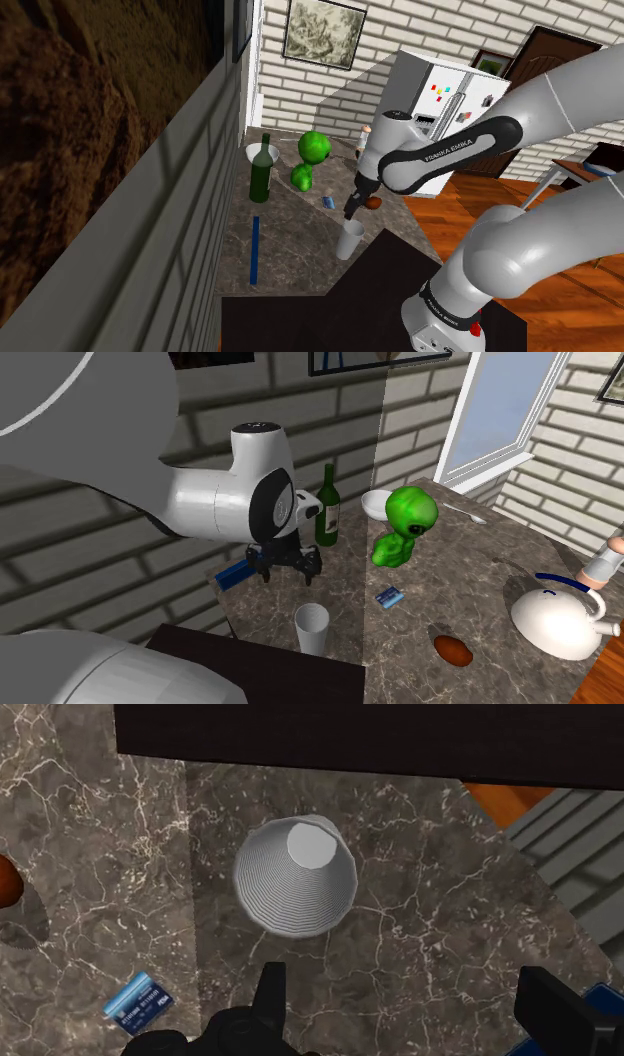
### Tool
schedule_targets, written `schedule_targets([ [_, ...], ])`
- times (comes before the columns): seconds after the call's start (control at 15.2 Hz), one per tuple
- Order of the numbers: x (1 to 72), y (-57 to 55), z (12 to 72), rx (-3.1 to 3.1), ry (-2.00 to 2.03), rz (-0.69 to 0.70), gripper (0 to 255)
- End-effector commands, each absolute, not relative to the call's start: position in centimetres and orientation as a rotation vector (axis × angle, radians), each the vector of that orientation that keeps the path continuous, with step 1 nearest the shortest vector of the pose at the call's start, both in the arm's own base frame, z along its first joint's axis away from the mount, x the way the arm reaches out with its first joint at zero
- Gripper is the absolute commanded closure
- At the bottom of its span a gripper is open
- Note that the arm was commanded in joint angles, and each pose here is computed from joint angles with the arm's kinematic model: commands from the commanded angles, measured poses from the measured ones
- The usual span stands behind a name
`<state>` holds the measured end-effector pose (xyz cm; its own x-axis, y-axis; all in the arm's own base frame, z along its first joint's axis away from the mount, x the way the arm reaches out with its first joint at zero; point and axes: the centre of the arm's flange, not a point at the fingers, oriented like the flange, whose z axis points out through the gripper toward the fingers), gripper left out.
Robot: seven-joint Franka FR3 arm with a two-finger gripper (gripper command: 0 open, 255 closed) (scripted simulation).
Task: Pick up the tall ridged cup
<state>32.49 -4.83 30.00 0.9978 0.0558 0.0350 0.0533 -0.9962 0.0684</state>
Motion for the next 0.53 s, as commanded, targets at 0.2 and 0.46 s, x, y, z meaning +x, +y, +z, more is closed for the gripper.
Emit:
schedule_targets([
  [0.2, 32.0, -5.9, 23.7, 3.062, 0.113, 0.028, 0],
  [0.46, 31.9, -6.3, 20.2, 3.058, 0.123, 0.016, 0],
])
